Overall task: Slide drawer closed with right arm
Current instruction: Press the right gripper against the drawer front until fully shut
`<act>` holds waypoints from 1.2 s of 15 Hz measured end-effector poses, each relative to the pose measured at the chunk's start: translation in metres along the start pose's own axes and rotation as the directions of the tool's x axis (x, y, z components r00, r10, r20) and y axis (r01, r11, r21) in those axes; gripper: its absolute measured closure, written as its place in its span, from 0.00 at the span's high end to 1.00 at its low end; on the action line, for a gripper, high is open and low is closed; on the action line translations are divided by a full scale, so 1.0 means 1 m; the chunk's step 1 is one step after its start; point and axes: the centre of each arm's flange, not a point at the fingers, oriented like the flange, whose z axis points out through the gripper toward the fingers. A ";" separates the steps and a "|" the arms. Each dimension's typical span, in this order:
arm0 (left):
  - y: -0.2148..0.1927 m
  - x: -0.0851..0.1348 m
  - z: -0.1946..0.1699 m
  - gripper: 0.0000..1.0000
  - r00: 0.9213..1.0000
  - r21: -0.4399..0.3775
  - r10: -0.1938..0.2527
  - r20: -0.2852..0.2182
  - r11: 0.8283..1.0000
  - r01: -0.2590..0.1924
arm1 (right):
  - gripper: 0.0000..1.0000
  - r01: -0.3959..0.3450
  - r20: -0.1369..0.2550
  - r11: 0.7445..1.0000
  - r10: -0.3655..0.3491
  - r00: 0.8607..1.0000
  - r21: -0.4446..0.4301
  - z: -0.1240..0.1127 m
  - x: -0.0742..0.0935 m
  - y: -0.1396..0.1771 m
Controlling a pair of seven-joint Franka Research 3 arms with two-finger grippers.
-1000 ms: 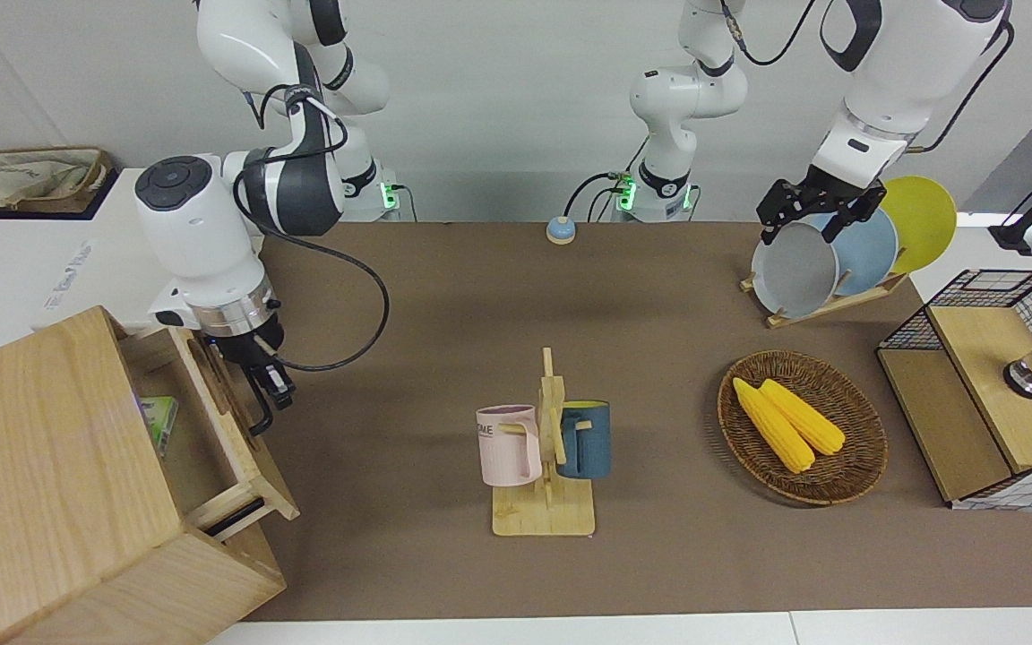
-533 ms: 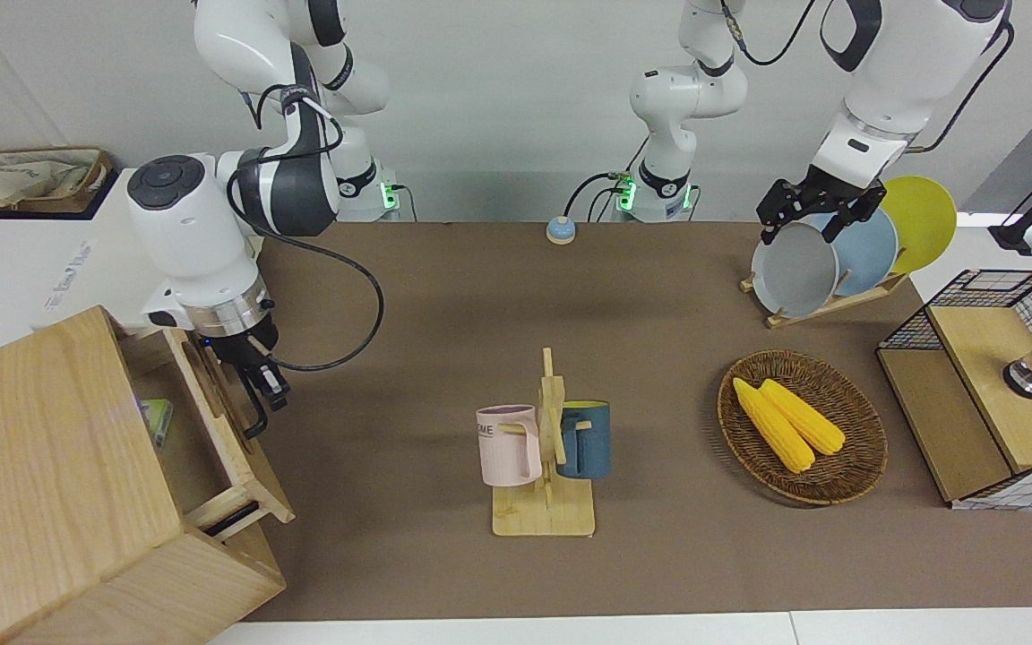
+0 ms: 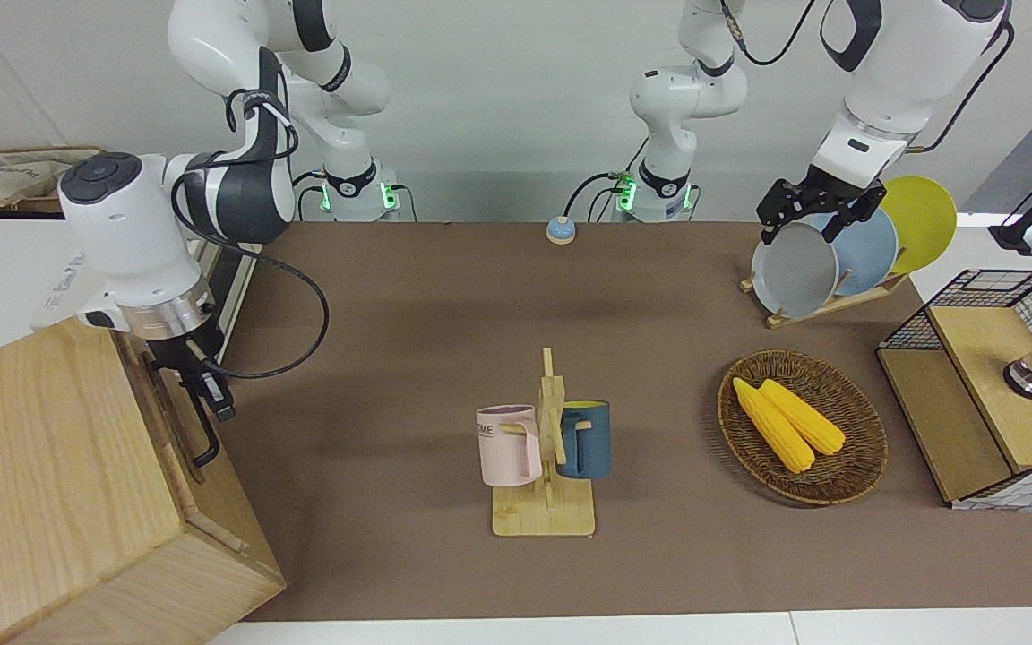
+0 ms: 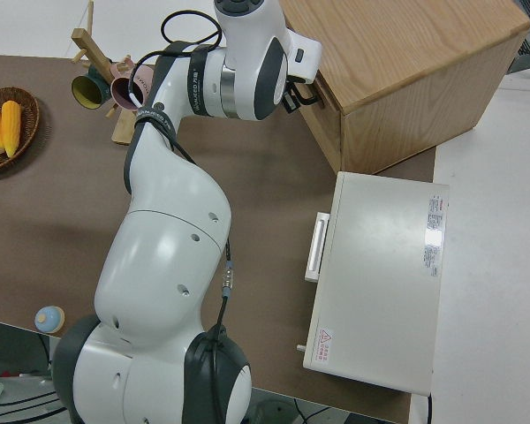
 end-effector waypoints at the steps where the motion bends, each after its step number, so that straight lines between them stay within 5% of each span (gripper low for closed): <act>1: 0.000 0.000 0.000 1.00 1.000 0.000 0.000 0.000 1.000 0.000 | 0.01 0.004 0.005 1.000 -0.004 1.000 0.002 0.001 0.000 0.000; 14: 0.000 0.000 0.000 1.00 1.000 0.000 0.000 0.000 1.000 0.000 | 0.01 0.032 0.014 0.999 -0.032 0.999 0.004 0.005 0.000 0.000; 18: 0.000 0.000 0.000 1.00 1.000 0.000 0.000 0.000 1.000 0.000 | 0.01 0.093 0.056 0.996 -0.092 0.994 -0.016 0.009 -0.027 -0.016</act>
